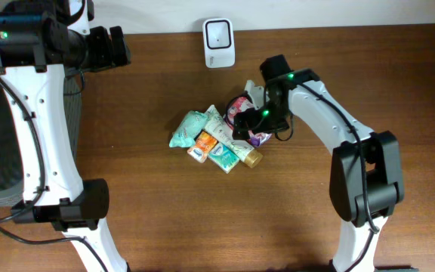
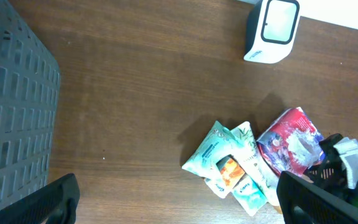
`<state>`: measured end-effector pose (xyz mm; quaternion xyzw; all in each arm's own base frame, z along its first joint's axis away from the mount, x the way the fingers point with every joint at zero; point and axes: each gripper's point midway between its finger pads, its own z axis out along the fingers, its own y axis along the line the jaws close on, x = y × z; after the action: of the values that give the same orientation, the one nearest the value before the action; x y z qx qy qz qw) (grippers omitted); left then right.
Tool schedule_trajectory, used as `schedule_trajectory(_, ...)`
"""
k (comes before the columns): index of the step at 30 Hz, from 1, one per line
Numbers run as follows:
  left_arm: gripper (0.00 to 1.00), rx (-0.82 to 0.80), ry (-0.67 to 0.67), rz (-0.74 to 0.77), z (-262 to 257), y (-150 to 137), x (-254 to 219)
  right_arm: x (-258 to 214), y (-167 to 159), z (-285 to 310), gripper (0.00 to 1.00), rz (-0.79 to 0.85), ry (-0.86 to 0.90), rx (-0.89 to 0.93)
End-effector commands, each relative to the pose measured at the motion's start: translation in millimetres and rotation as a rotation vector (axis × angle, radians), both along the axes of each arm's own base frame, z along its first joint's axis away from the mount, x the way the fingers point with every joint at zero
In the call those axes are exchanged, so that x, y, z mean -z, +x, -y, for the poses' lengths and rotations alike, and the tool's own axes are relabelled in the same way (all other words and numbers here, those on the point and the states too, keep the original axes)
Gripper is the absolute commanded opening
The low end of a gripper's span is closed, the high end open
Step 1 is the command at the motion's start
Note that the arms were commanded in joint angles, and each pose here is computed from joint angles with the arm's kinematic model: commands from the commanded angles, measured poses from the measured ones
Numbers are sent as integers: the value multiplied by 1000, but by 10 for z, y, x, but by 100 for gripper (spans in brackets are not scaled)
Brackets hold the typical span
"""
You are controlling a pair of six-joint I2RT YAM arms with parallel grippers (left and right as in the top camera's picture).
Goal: Scan the item barcode
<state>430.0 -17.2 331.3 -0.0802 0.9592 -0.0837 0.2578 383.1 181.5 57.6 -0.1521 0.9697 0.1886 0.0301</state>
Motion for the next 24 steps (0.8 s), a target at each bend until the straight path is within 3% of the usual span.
schedule_trajectory(1,99,10,-6,39,18,-60,-144,59,127,464,95,-5,-186,184)
schedule_trajectory(6,99,10,-6,39,19,-60,-144,-344,187,1178,94,-96,-176,363)
schedule_trajectory(10,99,10,-6,39,19,-60,-144,-678,237,855,93,-142,116,366)
schedule_trajectory(12,99,10,-6,39,18,-60,-144,-703,327,702,85,-124,169,381)
schedule_trajectory(17,99,10,-6,39,18,-60,-144,-296,509,566,83,-170,134,700)
schedule_trajectory(21,99,10,-6,39,18,-60,-144,238,331,438,80,-214,149,738)
schedule_trajectory(22,99,10,-6,39,19,-60,-144,340,276,450,76,-220,144,739)
schedule_trajectory(23,99,10,-6,39,18,-60,-144,423,234,469,65,-220,141,736)
schedule_trajectory(24,99,10,-6,39,18,-60,-144,449,228,515,38,-208,135,717)
